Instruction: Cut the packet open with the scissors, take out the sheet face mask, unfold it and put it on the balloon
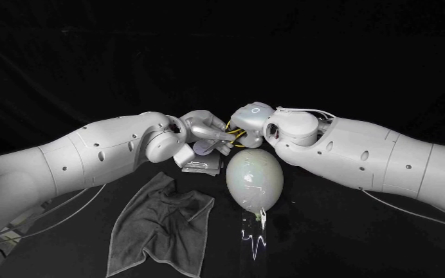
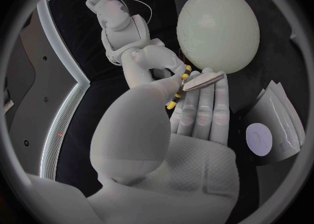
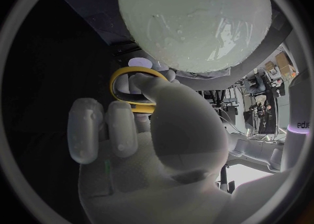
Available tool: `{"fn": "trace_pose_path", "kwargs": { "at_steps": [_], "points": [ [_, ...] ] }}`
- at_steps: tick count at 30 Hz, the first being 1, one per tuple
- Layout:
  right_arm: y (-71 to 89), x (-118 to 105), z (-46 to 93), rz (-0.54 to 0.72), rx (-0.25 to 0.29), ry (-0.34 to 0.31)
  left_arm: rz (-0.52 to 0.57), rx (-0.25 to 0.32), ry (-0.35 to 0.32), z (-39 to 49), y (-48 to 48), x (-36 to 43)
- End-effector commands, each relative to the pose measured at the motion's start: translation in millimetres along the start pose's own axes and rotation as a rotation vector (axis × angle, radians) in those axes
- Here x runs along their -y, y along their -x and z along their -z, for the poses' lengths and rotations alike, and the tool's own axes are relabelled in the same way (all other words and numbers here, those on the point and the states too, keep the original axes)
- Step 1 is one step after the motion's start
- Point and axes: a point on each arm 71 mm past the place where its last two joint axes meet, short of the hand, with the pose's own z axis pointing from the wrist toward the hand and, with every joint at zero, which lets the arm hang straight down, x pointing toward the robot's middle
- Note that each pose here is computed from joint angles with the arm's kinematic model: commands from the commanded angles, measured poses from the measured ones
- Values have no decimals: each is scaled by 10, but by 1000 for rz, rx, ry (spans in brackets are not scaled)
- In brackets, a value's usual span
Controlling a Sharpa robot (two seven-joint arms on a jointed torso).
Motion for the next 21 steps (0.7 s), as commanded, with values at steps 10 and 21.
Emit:
{"fn": "trace_pose_path", "kwargs": {
  "at_steps": [10, 21],
  "points": [
    [-61, 18, 1, 46, -60, -125, 84, -76, -127, -10, -171, 259],
    [-28, 42, 49, 81, -1, -141, 59, 42, -75, 2, -8, 196]
  ]
}}
